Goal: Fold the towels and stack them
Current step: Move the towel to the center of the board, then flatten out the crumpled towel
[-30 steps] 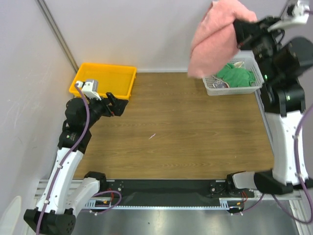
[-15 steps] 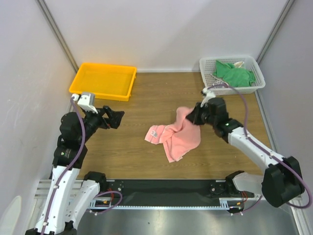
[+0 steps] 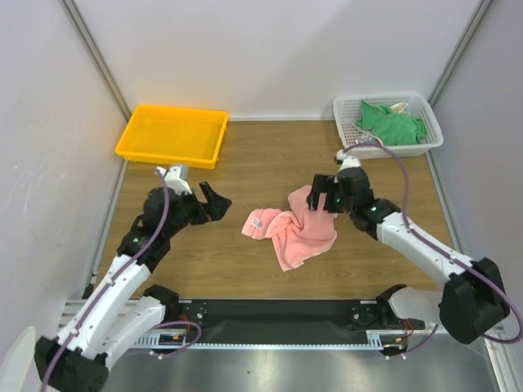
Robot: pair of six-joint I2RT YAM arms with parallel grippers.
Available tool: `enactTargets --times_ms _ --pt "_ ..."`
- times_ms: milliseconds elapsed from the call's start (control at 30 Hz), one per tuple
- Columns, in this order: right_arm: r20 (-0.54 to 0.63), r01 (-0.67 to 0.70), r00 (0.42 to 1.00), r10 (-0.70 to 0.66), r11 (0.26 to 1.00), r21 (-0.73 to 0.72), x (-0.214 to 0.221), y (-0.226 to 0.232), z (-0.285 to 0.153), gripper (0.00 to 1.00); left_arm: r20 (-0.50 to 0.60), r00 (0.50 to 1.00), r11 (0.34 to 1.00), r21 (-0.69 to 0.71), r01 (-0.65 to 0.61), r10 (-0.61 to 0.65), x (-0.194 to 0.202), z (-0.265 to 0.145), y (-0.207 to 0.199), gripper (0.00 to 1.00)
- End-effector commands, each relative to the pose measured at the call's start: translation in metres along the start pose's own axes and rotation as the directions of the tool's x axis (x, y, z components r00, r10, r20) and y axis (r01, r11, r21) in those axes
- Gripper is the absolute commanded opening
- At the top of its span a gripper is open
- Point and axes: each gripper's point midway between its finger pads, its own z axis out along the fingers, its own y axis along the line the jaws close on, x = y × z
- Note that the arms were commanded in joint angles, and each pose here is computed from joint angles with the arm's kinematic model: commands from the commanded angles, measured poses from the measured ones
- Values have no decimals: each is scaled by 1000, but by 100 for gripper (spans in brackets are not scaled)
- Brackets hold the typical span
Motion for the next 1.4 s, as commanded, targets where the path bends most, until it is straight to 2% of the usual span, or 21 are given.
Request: enactTargets --times_ms 0,67,167,267,367,400,500,667,867,1167,1233,1267,1333,1367 --pt "135 -119 986 99 983 143 -67 -25 -48 100 58 996 997 -47 65 -62 3 25 -8 99" --pt "125 -174 980 157 975 139 -73 -32 -61 100 -5 997 991 -105 78 -79 25 44 -2 97" --pt "149 -236 965 216 962 135 -77 -46 -84 100 -62 997 993 -111 29 -36 55 62 -17 95" --pt "174 -250 958 226 959 135 -67 -55 -98 100 -82 997 996 -89 -8 1 67 73 -32 95" --pt "154 -262 958 241 955 136 -49 -61 -101 100 -107 984 990 27 -138 140 91 83 -68 93" --pt "142 -267 958 248 953 140 -44 -62 -101 100 -127 968 976 40 -213 217 103 89 -68 92" --pt "114 -282 956 269 951 124 -32 -61 -97 100 -177 929 946 36 -323 324 123 101 -71 90" --pt "80 -287 956 284 957 40 -27 -48 -84 100 -246 870 897 -7 -442 427 132 122 -62 78" --pt "56 -277 959 278 961 -16 -22 -36 -63 100 -288 845 883 -1 -470 450 144 136 -60 61" --pt "60 -274 961 271 961 33 -20 -41 -26 98 -333 846 898 6 -440 417 163 130 -50 58" --pt "35 -275 961 274 961 30 -17 -39 -16 91 -331 855 904 -12 -428 400 165 125 -44 57" --pt "31 -276 961 275 961 22 -17 -37 -12 83 -335 857 907 -20 -421 391 167 124 -40 55" --pt "10 -276 961 276 961 13 -14 -33 -5 77 -350 861 911 -48 -411 370 174 120 -30 51" --pt "1 -276 961 276 961 14 -11 -33 1 69 -336 870 916 -48 -399 361 174 123 -32 44"
